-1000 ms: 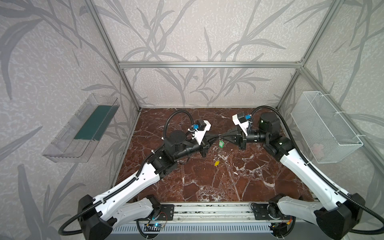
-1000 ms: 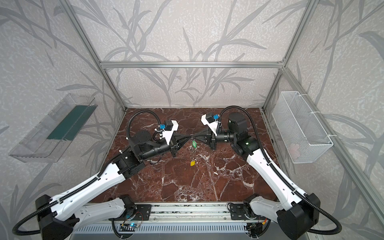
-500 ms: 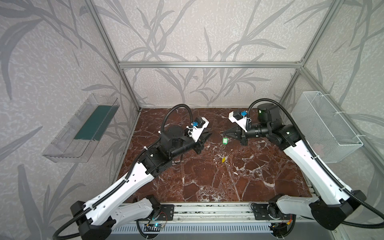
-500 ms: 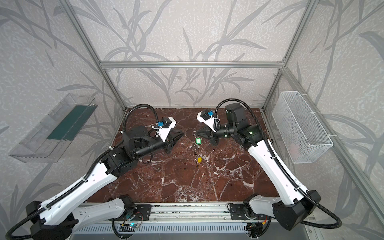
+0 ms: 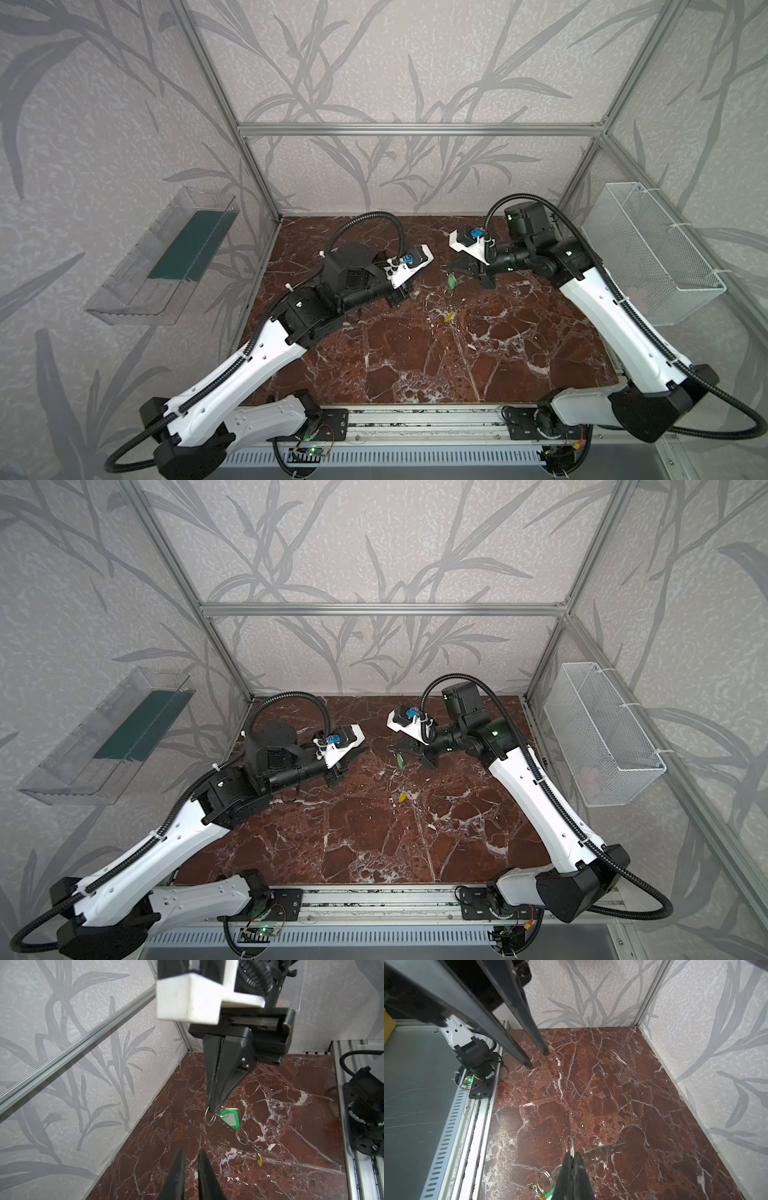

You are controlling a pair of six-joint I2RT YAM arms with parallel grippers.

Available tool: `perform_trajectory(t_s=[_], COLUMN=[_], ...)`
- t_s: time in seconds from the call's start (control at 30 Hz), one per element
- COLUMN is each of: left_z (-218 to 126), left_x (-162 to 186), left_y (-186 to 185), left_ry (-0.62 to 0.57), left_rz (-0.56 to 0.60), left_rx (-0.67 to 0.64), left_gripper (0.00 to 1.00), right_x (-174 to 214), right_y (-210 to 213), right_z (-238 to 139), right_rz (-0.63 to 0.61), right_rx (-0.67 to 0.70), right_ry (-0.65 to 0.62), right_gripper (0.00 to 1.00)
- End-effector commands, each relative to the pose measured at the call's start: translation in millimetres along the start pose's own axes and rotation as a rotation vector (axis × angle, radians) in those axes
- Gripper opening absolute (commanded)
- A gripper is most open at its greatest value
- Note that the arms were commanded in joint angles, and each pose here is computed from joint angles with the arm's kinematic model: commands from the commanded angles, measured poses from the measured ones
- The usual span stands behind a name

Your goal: Put the keys on the keyring

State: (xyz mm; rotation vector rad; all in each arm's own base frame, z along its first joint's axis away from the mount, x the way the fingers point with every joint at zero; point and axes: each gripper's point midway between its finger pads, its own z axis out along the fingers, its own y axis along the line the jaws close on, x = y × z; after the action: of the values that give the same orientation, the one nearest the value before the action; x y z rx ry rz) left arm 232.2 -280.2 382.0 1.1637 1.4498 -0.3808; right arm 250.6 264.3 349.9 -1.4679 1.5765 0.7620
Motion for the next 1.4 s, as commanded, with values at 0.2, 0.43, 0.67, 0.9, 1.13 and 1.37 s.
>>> perform_trajectory(t_s=[0.2,0.43,0.67,0.9,1.13,1.37], left_z=[13,21,25,30,36,40], left_x=[-11,-8,-7,-1,2,5], left_y=[-13,-17,-15,-14,-15,-17], left_ry=[-0.039,-0.004,0.014,0.05,0.075,0.095], left_rz=[0.089,0.077,0.082,0.082,0.077,0.075], left_rx=[0.086,0.126,0.121,0.127,0.139,0.156], left_gripper=[0.17,0.17,0.17,0.16,0.16,0.13], right_x=[-18,-19,-19,-20,-20,-21], right_y=[13,16,18,19,20,20], right_z=[-3,-3,-3,-3,-4,-4], right_rz=[-0.07,-0.076,-0.083,-0.085,-0.093,-0.1], right_rx=[-0.051,-0.059,-0.067,-0.073,-0.073,-0.073], right_ry=[-0.106,-0.118,-0.126,-0.131,-0.136,-0.139], right_gripper=[0.0,0.0,0.0,0.0,0.0,0.0])
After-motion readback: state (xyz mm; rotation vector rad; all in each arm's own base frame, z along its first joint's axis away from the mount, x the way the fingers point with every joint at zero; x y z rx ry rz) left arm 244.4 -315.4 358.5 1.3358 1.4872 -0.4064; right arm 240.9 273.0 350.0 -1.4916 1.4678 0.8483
